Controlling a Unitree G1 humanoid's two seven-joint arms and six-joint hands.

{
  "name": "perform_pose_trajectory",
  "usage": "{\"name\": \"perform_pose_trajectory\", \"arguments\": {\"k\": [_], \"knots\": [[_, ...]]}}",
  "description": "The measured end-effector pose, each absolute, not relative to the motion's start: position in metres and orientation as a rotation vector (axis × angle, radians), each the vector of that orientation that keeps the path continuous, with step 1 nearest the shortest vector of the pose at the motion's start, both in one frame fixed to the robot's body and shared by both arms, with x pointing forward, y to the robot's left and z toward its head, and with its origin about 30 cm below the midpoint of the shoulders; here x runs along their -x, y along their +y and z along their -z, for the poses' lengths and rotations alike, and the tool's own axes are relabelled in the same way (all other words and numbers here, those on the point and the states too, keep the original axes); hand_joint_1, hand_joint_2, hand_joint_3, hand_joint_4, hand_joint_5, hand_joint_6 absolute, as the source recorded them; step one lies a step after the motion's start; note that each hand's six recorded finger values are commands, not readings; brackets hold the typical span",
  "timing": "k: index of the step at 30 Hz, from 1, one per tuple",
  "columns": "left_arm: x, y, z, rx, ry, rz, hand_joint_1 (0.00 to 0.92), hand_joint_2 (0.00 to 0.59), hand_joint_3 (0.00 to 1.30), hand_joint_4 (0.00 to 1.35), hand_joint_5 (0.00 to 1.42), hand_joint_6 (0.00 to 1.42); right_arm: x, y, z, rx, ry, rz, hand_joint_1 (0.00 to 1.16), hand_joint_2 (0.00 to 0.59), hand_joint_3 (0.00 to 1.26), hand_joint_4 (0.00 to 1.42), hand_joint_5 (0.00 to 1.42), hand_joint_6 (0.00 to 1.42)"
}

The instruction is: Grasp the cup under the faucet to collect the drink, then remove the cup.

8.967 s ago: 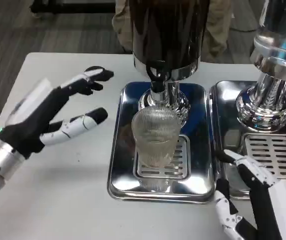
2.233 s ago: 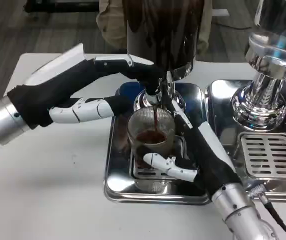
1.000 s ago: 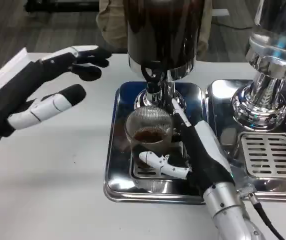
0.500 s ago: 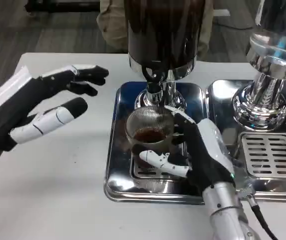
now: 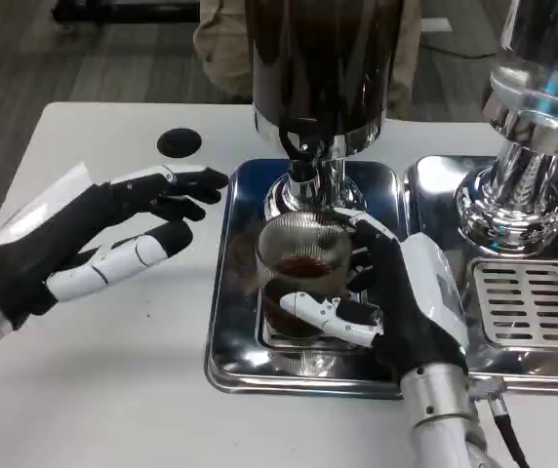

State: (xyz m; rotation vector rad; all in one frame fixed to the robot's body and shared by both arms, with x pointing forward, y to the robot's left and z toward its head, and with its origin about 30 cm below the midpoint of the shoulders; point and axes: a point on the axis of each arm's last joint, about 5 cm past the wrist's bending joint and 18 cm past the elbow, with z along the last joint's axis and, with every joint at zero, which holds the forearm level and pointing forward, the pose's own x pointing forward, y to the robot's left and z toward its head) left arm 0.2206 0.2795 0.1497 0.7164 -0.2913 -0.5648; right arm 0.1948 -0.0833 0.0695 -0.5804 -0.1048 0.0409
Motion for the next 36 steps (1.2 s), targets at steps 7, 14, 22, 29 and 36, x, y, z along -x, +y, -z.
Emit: {"name": "perform_pose_trajectory", "arguments": {"k": [7, 14, 22, 29, 36], "knots": [[-0.225, 0.28, -0.148, -0.734, -0.286, 0.572, 0.0, 0.139, 0.26, 0.26, 0.32, 0.32, -0.192, -0.084, -0.067, 0.576, -0.106, -0.013, 0.69, 0.204, 0.49, 0.52, 0.66, 0.75], [-0.228, 0.277, -0.141, -0.735, -0.273, 0.597, 0.0, 0.145, 0.25, 0.26, 0.3, 0.29, -0.187, -0.088, -0.064, 0.574, -0.105, 0.037, 0.7, 0.207, 0.5, 0.54, 0.69, 0.78], [-0.232, 0.274, -0.139, -0.735, -0.292, 0.615, 0.0, 0.146, 0.25, 0.25, 0.29, 0.27, -0.18, -0.096, -0.065, 0.578, -0.116, 0.094, 0.7, 0.21, 0.51, 0.55, 0.71, 0.81], [-0.232, 0.271, -0.134, -0.729, -0.28, 0.636, 0.0, 0.146, 0.25, 0.25, 0.29, 0.26, -0.173, -0.104, -0.07, 0.592, -0.142, 0.144, 0.7, 0.218, 0.52, 0.56, 0.71, 0.82], [-0.234, 0.27, -0.135, -0.741, -0.289, 0.647, 0.0, 0.15, 0.25, 0.25, 0.29, 0.26, -0.171, -0.111, -0.079, 0.598, -0.185, 0.177, 0.7, 0.224, 0.52, 0.56, 0.72, 0.83]]}}
